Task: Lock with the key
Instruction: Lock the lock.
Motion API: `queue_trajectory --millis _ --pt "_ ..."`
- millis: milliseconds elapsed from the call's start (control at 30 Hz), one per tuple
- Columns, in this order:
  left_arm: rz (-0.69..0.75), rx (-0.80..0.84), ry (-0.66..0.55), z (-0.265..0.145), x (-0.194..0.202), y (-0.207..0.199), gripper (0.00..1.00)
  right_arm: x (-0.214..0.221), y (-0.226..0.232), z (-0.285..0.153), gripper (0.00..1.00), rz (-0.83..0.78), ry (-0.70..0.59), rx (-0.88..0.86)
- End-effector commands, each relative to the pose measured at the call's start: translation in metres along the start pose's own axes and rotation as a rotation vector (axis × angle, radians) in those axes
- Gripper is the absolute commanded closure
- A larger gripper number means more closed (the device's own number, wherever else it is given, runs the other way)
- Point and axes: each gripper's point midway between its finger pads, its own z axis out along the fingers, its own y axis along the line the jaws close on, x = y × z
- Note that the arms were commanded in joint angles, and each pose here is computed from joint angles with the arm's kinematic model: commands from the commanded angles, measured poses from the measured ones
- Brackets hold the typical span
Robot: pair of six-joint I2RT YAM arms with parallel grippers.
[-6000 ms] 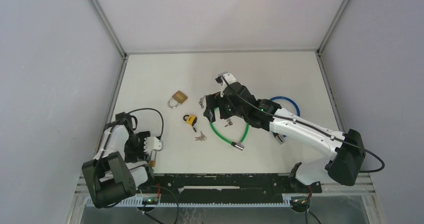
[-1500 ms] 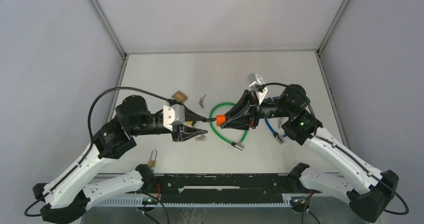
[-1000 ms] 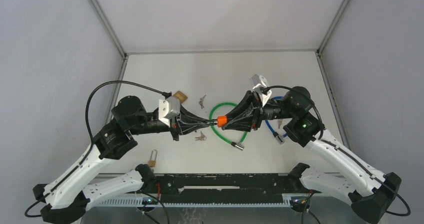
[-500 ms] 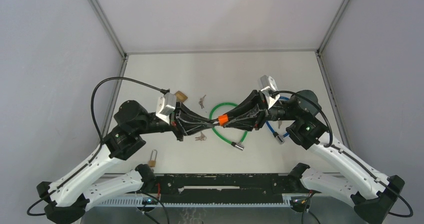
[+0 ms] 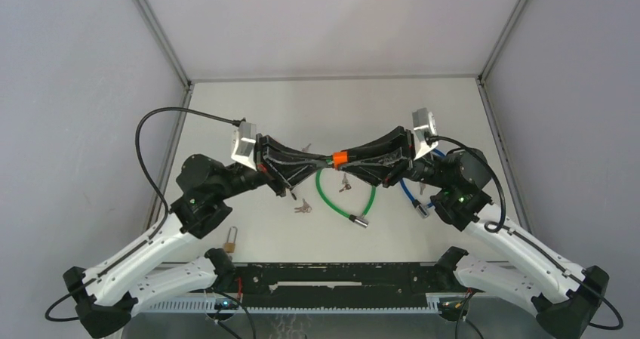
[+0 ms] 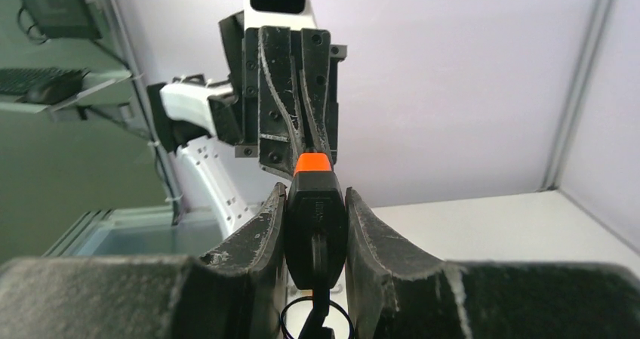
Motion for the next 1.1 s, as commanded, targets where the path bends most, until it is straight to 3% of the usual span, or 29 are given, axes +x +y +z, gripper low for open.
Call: queue_trajectory --millis 0,200,400,467,600,700,900,1067 --pt "-0.065 0.106 0.014 0.028 0.017 -0.017 1.0 0.063 -0.043 0.005 1.0 0.111 0.093 0.16" --pt "-0.057 0.122 0.186 0.032 0.062 -0.016 1.0 0.049 -0.056 0.005 1.0 0.102 0.032 0.184" --pt "-0.039 0.276 0.347 0.024 0.09 -0.034 1.0 0.015 -0.045 0.003 1.0 0.035 -0.006 0.126" --pt "-0.025 0.326 0.31 0.029 0.079 -0.041 1.0 0.02 -0.046 0.004 1.0 0.03 0.02 0.116" --pt "-0.024 0.398 0.116 0.045 0.018 -0.061 1.0 0.048 -0.062 -0.011 1.0 0.075 0.061 0.172" --pt "-0.02 0.346 0.015 0.051 -0.017 -0.059 1.0 0.058 -0.066 -0.022 1.0 0.087 0.066 0.208" --pt "0.007 0.162 -0.102 0.053 -0.064 -0.024 1.0 0.073 -0.061 -0.036 1.0 0.115 0.068 0.215" --pt "0.049 0.22 -0.112 0.05 -0.086 -0.037 1.0 0.086 -0.062 -0.038 1.0 0.152 0.054 0.204"
